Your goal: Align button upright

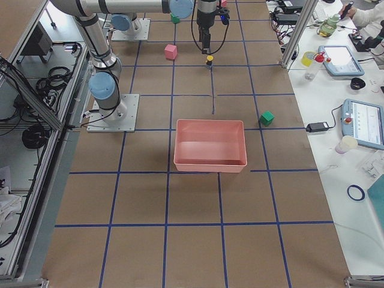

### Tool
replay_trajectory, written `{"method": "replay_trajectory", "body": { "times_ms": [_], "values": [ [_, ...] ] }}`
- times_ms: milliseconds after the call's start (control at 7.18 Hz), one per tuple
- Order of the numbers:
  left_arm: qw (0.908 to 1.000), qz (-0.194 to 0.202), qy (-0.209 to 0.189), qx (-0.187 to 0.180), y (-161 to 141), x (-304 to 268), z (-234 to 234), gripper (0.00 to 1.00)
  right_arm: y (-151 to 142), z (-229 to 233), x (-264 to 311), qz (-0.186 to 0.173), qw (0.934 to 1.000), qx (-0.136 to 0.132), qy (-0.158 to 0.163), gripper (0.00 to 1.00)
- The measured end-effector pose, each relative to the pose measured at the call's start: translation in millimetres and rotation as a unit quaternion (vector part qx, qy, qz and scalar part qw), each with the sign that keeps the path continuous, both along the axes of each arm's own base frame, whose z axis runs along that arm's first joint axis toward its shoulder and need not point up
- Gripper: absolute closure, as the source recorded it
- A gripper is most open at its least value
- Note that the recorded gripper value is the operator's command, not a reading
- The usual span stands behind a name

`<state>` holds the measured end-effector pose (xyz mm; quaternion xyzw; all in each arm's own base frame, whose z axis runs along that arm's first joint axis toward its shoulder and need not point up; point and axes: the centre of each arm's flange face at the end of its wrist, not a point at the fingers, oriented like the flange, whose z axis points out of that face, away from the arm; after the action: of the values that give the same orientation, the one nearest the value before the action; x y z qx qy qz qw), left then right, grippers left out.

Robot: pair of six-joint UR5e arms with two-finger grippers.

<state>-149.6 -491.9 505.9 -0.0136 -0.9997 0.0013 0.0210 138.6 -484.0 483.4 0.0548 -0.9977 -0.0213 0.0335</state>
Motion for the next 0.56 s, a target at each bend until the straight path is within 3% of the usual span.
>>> {"method": "replay_trajectory", "body": {
  "times_ms": [557],
  "values": [
    [0.9973,-0.004,-0.057,-0.045,-18,13,-2,0.00,0,0,-1,0.001,1.0000,0.000,0.005,0.00]
  ]
}}
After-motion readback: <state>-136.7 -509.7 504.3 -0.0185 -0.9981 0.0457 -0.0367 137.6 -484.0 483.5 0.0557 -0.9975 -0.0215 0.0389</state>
